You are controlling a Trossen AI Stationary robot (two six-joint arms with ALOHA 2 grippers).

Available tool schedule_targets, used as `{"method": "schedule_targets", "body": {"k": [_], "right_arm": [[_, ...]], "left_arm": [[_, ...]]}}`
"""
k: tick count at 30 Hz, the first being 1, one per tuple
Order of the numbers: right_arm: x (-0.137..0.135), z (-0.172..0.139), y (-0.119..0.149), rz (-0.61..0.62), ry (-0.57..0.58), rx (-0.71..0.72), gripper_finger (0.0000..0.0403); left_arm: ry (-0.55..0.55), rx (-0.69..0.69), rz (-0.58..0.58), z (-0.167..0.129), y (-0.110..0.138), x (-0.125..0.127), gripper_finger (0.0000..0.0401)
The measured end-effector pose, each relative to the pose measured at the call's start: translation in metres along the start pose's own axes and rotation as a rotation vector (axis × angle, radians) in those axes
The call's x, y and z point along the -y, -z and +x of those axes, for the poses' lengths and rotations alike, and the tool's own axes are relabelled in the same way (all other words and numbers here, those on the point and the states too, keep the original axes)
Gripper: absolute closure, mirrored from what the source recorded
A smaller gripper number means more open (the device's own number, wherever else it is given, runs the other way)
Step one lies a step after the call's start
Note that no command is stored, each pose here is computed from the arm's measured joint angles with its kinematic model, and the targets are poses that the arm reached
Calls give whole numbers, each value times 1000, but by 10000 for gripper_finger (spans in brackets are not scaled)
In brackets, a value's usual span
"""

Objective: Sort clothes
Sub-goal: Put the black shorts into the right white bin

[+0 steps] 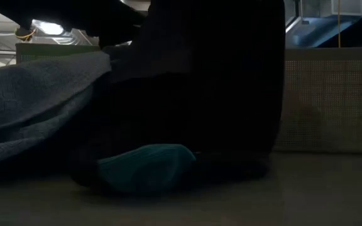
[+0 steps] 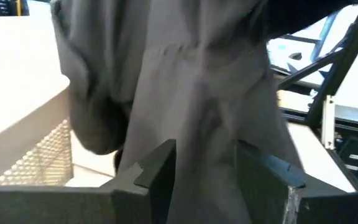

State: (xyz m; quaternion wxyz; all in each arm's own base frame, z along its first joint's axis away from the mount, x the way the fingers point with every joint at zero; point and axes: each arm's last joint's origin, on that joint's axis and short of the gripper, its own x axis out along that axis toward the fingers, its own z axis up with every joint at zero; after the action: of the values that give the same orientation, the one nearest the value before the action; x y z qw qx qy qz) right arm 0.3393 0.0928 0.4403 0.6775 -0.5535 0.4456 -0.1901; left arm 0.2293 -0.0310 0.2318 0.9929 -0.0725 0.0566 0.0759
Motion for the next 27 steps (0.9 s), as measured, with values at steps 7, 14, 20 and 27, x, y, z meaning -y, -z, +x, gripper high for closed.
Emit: {"method": "schedule_targets", "body": {"k": [7,14,20,27], "right_arm": [[21,-16,28,57,109,-42,386],[49,-39,66,129,249,-100,386],[72,-58,101,228,341,-131,386],[94,-73,147,333,424,-233,386]], "left_arm": [[-36,-48,35,2,4,-7,248],[-51,-68,38,2,6,-10,248],[-51,-67,38,2,6,-10,248],[-52,-66,38,2,6,-10,248]]}}
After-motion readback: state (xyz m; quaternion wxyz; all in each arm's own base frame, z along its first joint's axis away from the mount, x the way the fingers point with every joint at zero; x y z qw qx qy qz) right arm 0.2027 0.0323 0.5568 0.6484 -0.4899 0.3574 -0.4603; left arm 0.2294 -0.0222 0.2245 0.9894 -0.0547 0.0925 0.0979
